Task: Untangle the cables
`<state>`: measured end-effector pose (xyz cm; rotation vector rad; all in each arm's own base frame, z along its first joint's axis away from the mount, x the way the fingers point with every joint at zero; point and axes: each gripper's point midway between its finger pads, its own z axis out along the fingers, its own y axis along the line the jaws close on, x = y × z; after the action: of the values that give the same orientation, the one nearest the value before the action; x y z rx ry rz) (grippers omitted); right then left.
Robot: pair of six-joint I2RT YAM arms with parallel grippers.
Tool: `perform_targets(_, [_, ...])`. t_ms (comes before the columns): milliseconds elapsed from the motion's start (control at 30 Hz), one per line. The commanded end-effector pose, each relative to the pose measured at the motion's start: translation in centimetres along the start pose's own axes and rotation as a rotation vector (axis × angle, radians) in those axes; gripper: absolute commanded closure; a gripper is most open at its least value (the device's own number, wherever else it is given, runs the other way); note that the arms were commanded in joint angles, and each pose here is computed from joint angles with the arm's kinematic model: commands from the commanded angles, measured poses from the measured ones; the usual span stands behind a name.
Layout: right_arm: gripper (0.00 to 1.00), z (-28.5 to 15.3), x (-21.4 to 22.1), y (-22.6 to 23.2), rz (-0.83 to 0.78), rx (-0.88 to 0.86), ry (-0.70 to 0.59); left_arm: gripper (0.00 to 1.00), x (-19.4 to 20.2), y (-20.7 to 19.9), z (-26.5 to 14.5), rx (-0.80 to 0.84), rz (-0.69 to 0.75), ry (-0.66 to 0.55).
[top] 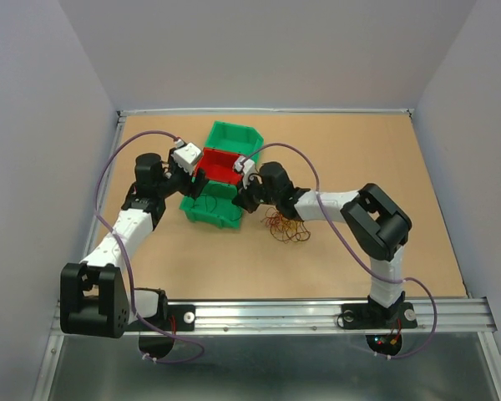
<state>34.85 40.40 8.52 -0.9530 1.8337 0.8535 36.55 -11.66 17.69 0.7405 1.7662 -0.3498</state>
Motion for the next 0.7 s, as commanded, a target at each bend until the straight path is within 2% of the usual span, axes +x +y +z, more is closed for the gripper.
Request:
perform_targets(0, [0.99,0.6,-3.5,2.0,-0.087,-0.043,-0.064,0.27,-1.2,0.1,0.2,0.02,0.024,-0.029])
perform_targets(200, [0.99,1.3,-4.0,3.4,-0.102,-0.072,-0.069,0.27,-0.9,0.1,0.4,0.027,0.022,-0.019])
perform_targets(467, [1.0,5.3,-2.0,2.4,-0.051,-0.059,0.015,0.27,-0.9,1.2,0.4,-0.032,0.009,-0.007])
perform_targets(567, [0.99,6.8,0.3,2.0,-0.023,-0.075,0.115,0.27,-1.1,2.2,0.1,-0.097,-0.002,-0.013])
perform_targets(667, [0.99,6.9,4.5,2.2,0.002,-0.106,0.306,0.27,-1.5,2.1,-0.2,-0.104,0.005,-0.031])
